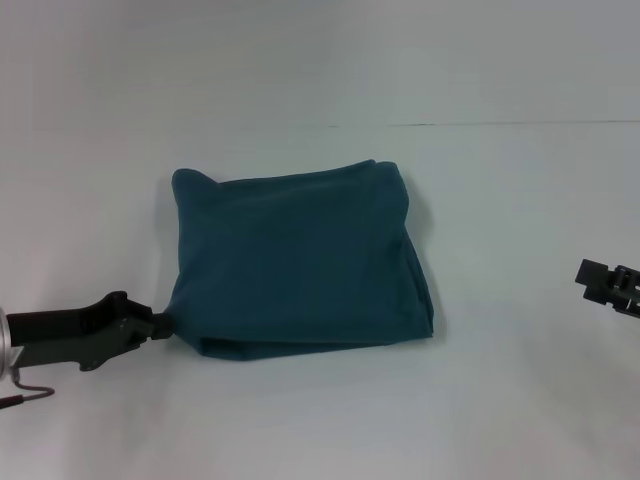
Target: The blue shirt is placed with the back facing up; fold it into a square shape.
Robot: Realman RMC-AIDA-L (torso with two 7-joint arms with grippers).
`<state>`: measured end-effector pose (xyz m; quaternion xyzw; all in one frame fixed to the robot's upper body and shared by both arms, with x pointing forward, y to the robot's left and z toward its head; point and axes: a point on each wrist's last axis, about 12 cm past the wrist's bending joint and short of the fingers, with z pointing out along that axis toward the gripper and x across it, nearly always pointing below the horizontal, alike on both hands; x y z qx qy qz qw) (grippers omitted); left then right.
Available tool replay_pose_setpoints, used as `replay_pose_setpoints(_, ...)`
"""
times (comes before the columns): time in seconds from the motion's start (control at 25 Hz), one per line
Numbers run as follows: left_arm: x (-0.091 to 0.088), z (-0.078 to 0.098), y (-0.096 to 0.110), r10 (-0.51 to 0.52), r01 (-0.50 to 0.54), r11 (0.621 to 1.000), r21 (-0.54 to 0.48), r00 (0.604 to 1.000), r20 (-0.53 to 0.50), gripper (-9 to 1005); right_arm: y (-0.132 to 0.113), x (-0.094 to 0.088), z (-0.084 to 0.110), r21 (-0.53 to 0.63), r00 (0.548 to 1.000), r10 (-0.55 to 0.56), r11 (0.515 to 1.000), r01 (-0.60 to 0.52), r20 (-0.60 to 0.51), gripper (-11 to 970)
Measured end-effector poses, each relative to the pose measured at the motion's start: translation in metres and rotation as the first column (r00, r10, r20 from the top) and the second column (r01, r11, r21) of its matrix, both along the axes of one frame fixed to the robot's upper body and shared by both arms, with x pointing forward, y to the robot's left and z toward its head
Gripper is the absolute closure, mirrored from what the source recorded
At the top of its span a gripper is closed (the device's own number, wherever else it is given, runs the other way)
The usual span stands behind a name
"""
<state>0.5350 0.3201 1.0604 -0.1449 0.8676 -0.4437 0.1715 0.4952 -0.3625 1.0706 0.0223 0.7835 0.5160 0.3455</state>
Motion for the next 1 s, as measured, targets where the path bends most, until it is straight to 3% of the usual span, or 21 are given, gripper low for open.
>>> replay_pose_setpoints(0.48, 0.004, 0.003, 0.005, -0.034, 0.033, 0.998, 0.054, 0.999, 0.014, 918, 0.002, -0.001, -0.002, -0.013, 1.000, 0.022, 1.000, -0.022, -0.018, 56)
replay_pose_setpoints(0.72, -0.001, 0.014, 0.023, -0.081, 0.062, 0.988, 0.139, 0.987, 0.137, 867, -0.001, 0.002, 0.000, -0.011, 0.999, 0.013, 1.000, -0.013, -0.036, 54)
replay_pose_setpoints(0.84, -0.007, 0.030, 0.038, -0.153, 0.103, 0.974, 0.202, 0.955, 0.252, 805, -0.002, 0.003, 0.001, -0.026, 0.999, 0.017, 0.999, -0.018, -0.049, 53)
replay_pose_setpoints(1.0, -0.012, 0.047, 0.042, -0.318, 0.210, 0.932, 0.294, 0.862, 0.394, 723, -0.001, 0.011, 0.002, -0.103, 0.997, 0.048, 0.993, -0.055, -0.066, 51)
